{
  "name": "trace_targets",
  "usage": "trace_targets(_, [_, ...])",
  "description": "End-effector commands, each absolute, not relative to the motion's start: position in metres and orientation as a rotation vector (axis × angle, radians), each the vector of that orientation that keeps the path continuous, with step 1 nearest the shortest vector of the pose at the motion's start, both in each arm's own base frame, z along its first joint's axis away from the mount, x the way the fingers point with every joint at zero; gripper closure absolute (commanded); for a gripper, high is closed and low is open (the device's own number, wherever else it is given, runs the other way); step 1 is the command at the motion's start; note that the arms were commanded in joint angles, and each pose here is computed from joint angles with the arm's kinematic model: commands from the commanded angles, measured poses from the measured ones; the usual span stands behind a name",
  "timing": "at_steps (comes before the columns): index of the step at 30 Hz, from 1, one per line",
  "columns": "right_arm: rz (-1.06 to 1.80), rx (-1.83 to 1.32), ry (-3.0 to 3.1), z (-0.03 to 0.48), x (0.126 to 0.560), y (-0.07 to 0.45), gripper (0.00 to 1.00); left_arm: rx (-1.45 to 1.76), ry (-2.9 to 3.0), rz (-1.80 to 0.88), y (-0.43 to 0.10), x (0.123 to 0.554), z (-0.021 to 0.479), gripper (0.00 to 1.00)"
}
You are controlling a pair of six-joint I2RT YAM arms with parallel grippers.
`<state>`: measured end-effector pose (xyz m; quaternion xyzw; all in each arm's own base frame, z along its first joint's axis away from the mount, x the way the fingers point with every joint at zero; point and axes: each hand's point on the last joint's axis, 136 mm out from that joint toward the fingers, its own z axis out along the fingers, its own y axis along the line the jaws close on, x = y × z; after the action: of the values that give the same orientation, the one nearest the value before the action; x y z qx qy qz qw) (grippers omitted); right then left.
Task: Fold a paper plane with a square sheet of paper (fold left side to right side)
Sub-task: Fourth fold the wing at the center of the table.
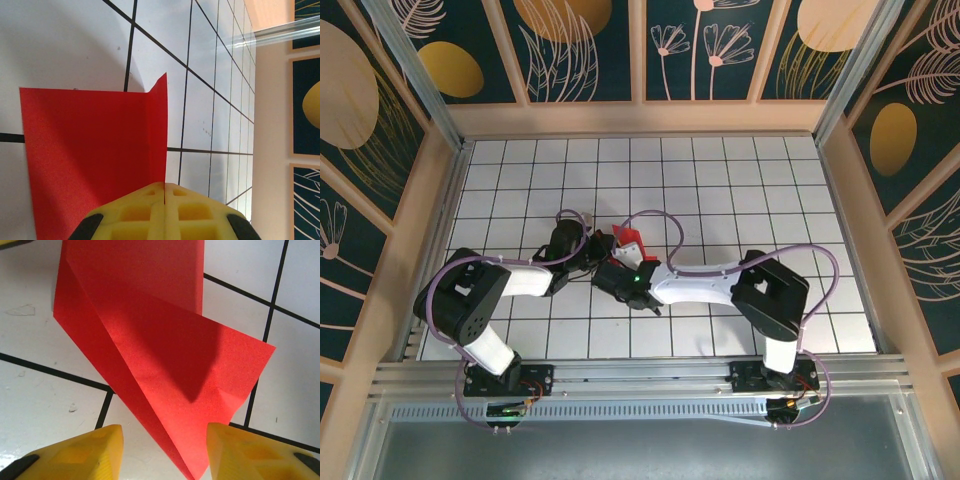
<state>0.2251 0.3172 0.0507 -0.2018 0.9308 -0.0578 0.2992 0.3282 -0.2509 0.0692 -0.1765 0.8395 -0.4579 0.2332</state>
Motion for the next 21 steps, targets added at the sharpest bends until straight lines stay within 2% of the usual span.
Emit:
trace_targets(1, [-0.245,-0.532,2.424,0.052,0.237,0.312,0.54,-0.469,2.278,-1.274,-0.254,0.329,0.078,1.0])
trace_targets(5, [-0.265,-0.534,2.417,0.046,0.24,0.31,0.55,-0.467,2.279,-1.273,-0.254,0.33,0.079,1.0])
trace_targets(9, [-0.268,-0.519,2.415,0.041,0.245,0.308,0.6,-0.466,2.283,-1.268,-0.254,0.33,0.078,1.0])
trace_targets(18, [-0.301,-0.527,2.402,0.034,0.251,0.305,0.64,-0.458,2.288,-1.271,-0.256,0.33,0.078,1.0])
trace_targets(21, [-0.304,-0.53,2.402,0.032,0.251,0.304,0.68,-0.461,2.291,-1.266,-0.255,0.33,0.077,1.0])
